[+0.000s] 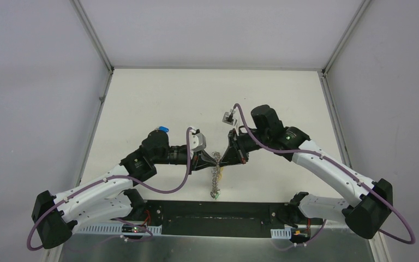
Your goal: Put the keys on the keyring
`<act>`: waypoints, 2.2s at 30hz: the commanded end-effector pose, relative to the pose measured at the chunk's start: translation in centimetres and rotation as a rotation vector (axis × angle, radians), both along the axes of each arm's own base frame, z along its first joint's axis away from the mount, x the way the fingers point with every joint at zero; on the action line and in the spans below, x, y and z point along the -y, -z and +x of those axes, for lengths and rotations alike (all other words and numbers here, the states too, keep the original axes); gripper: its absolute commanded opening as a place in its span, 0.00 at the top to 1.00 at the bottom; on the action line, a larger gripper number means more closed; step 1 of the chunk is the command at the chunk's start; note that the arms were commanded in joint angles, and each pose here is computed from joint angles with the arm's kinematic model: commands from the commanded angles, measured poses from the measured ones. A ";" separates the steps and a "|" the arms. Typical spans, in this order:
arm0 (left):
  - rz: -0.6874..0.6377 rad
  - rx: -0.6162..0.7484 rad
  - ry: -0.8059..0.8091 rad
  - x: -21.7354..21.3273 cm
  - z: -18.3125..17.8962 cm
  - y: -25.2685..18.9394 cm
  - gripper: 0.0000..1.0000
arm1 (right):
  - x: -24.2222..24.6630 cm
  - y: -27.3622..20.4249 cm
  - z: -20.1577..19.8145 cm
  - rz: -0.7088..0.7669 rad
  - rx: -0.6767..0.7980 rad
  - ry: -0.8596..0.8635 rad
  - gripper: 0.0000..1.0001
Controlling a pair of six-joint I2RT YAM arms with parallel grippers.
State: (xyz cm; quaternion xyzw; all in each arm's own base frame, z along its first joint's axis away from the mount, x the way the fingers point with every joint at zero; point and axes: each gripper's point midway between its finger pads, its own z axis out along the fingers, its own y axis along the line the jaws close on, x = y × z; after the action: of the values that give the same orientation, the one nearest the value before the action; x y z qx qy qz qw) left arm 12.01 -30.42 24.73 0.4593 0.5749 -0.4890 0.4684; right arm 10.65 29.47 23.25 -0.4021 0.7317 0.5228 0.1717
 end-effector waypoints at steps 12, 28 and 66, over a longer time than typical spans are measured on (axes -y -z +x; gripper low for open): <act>-0.087 0.061 0.042 0.5 -0.7 -2.6 1.00 | -0.3 -1.1 1.4 -0.003 0.077 0.062 1.00; -0.095 0.063 0.042 0.4 -0.8 -2.6 1.00 | 0.2 1.4 2.0 -0.091 0.038 0.124 1.00; -0.133 0.092 -0.007 -0.4 -0.6 -3.2 1.00 | 1.1 4.6 1.0 -0.129 0.004 0.114 1.00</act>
State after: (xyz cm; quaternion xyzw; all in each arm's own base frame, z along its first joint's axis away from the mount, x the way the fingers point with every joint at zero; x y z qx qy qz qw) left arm 12.03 -30.01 23.53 0.4509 0.5821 -0.4827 0.4742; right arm 11.76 29.04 19.63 -0.3703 0.7784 0.4760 0.1743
